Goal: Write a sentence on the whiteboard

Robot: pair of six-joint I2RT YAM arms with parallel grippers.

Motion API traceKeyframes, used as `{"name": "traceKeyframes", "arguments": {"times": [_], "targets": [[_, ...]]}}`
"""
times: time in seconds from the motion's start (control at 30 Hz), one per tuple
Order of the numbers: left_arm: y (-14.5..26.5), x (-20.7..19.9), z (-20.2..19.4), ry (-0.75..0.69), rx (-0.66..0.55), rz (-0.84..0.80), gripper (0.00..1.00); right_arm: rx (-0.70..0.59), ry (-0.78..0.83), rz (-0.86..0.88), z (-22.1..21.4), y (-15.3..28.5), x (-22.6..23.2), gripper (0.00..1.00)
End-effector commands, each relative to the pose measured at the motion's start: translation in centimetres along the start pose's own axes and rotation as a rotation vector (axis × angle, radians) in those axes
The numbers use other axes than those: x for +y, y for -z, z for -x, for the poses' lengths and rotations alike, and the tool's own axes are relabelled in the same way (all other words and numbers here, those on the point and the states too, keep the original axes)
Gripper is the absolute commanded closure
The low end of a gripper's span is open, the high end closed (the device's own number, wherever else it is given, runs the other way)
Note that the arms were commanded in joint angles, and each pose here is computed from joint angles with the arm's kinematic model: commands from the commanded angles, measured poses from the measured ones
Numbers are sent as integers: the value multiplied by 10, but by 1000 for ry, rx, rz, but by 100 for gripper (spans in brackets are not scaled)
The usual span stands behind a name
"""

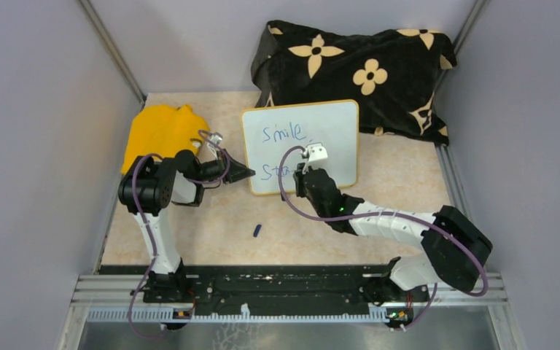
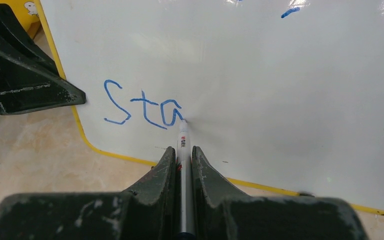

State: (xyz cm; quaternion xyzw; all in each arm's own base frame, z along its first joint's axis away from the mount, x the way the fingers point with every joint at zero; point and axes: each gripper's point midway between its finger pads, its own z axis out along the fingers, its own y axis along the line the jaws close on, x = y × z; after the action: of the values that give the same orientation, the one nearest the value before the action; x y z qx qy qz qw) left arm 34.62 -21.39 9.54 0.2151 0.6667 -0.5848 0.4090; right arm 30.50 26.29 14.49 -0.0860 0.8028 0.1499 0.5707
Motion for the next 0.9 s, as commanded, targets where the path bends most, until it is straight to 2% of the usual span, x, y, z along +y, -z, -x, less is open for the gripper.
{"name": "traceKeyframes", "arguments": {"times": [0.0,0.37,0.87], "targets": [[-3,2,-11,34,27,1,100,-56,-41,-5,21,5,-5,100],[-4,1,-11,35,28,0,100,-132,-48,2,57,10,-1,100],[-4,2,-12,38,29,0,100,-114,-39,13,53,0,7,100]]}}
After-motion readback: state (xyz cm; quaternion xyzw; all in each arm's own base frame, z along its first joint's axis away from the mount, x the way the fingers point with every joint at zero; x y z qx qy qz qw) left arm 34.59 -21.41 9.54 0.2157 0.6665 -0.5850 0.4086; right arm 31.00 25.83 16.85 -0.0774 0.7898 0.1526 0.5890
